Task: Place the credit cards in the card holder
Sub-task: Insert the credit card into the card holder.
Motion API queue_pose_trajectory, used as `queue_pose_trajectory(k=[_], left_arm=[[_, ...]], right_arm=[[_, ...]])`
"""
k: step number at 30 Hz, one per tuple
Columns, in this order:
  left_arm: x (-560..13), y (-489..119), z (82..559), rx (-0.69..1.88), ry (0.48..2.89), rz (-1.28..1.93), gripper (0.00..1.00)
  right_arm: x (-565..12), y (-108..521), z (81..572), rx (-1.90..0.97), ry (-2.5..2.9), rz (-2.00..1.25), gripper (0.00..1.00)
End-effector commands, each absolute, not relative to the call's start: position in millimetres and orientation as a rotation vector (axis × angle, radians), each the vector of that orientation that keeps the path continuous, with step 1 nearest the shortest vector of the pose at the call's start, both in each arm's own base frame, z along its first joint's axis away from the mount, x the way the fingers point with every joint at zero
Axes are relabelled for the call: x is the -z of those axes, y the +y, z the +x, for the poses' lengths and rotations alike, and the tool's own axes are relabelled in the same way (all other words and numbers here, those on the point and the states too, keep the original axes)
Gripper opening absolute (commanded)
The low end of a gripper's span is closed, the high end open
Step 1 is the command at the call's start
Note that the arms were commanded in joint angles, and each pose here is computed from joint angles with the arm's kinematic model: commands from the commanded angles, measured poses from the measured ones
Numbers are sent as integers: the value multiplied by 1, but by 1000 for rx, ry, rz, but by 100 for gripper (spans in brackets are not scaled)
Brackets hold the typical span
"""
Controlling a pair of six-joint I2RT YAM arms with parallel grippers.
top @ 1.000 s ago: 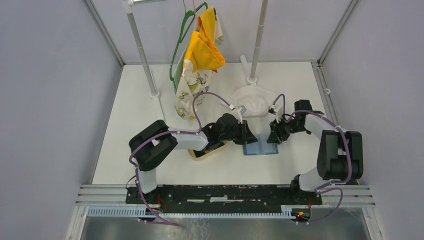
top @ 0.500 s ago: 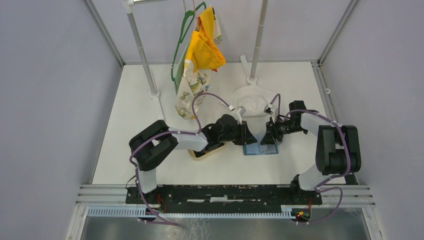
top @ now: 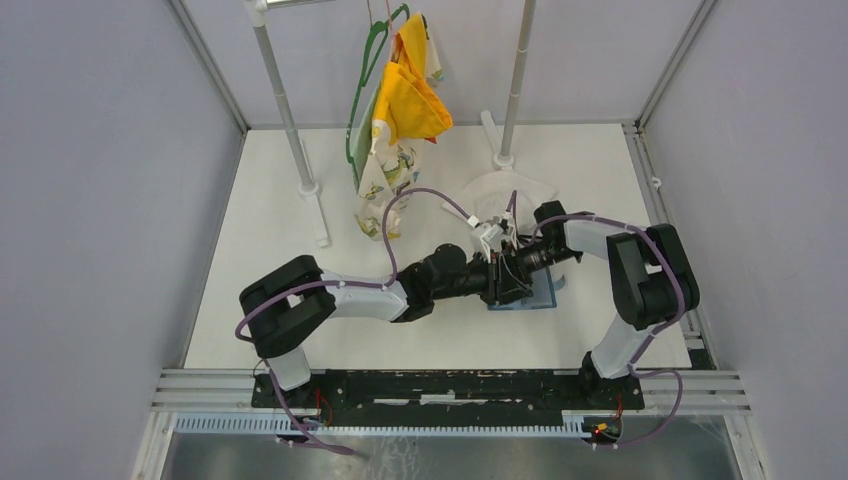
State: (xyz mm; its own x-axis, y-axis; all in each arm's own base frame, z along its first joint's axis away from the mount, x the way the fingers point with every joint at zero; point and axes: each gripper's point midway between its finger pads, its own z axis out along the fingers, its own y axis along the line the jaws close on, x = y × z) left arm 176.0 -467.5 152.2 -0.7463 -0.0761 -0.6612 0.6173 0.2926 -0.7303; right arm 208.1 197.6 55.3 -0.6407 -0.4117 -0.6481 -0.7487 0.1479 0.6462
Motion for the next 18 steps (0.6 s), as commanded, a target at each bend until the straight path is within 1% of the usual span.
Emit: queue_pose_trajectory(k=[1,4,5,8,10,12,14,18], left_arm=[[-187,-481,167,1541,1764,575,30],[-180,-479,172,1515,1774,545,26],[-177,-478,173,1504,1778,533,26],[-168,-475,179,1461,1805,509,23],[-149,-474,187,1385,1885,484,21],[-126,-472,201,1271,1997,446,20],[-107,-471,213,1186,2084,404,18],[-79,-463,229,1123,2182,336,16]], right_arm=[[-80,196,222,-1455,2003,-1199,50],[-79,166,250,-1177,2068,-1156,50],[-79,151,262,-1044,2082,-1134,50],[-82,114,284,-666,2070,-1158,55],[-82,101,284,-531,2044,-1193,59],[-85,95,283,-483,2040,-1187,59],[-86,95,282,-501,2063,-1163,58],[-72,91,277,-531,2157,-1150,55]])
